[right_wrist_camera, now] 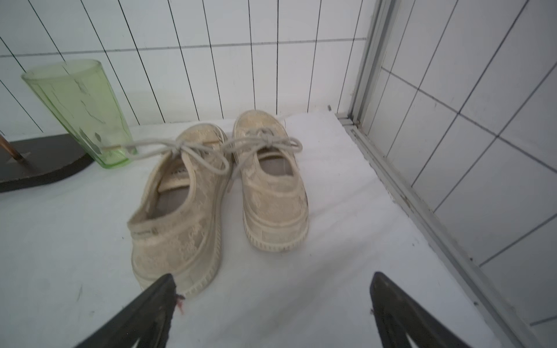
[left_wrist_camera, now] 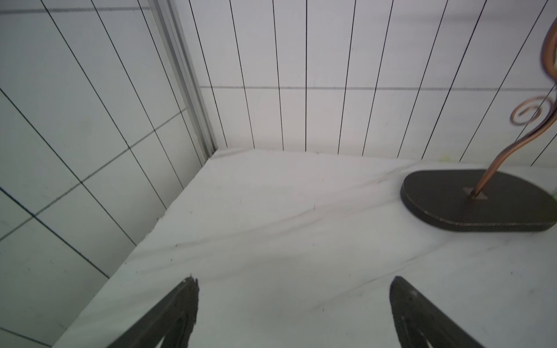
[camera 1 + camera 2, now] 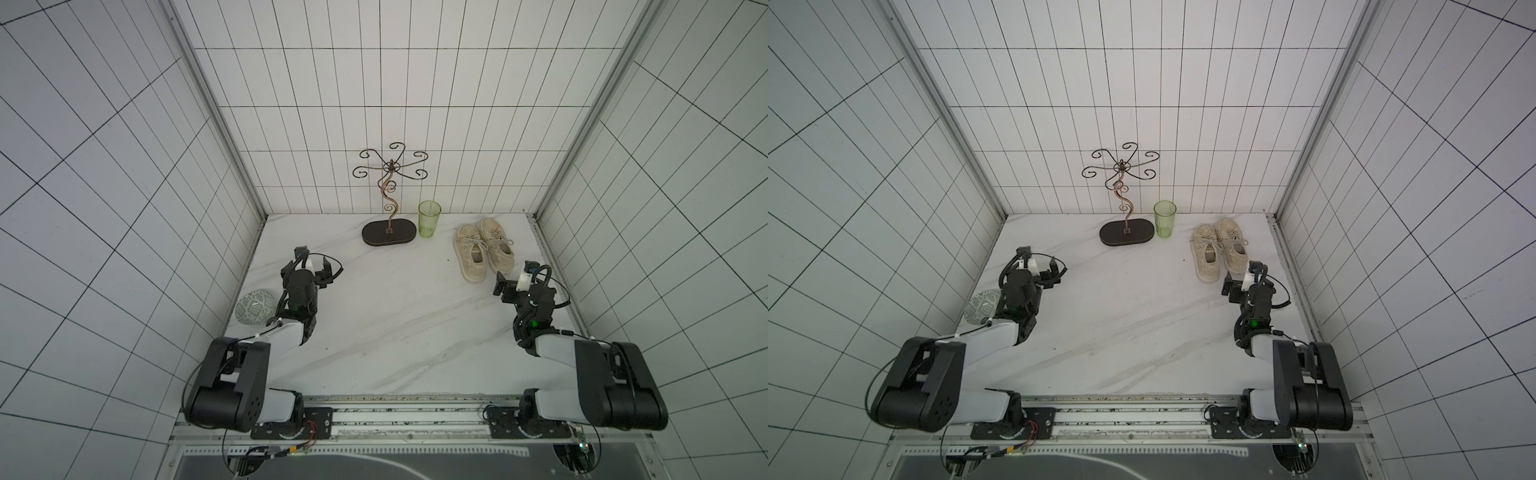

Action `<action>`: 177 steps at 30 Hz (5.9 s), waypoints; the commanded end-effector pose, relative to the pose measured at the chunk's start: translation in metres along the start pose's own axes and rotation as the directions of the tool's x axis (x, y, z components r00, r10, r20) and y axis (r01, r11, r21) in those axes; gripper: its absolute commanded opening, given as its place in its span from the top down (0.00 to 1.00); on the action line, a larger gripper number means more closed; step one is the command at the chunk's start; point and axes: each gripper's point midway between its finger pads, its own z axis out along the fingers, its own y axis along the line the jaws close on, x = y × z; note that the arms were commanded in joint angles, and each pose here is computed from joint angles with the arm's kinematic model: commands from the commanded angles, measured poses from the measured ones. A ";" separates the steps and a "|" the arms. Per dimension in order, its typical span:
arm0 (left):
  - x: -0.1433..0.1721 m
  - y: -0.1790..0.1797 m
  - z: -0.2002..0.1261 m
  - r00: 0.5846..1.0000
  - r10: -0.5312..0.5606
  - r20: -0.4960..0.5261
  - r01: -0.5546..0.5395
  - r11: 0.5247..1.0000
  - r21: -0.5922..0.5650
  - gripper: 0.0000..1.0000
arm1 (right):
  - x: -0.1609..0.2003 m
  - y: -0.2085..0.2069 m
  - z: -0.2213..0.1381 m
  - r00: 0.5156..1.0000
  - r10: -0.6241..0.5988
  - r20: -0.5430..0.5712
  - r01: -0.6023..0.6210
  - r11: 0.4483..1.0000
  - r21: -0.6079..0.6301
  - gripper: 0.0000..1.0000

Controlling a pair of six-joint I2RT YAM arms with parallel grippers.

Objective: Remove the insole from the shoe
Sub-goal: Pick up the shoe from the center of the board, then place the shoe at the center of the board, then untie the shoelace on the shoe.

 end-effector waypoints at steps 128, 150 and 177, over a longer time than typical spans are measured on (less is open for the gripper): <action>0.098 -0.250 -0.193 0.613 0.133 -0.779 0.615 0.540 0.575 0.62 | 0.029 0.256 -0.095 0.828 -0.531 -0.181 0.188 0.567 -0.802 0.42; 0.111 -0.258 -0.185 0.594 0.144 -0.791 0.619 0.546 0.564 1.00 | 0.041 0.281 -0.068 0.781 -0.592 -0.202 0.207 0.549 -0.810 0.44; -0.038 -0.171 -0.167 0.815 -0.085 -0.574 0.496 0.613 0.614 1.00 | 0.125 0.270 -0.049 0.635 -0.695 -0.336 0.211 0.575 -0.791 0.47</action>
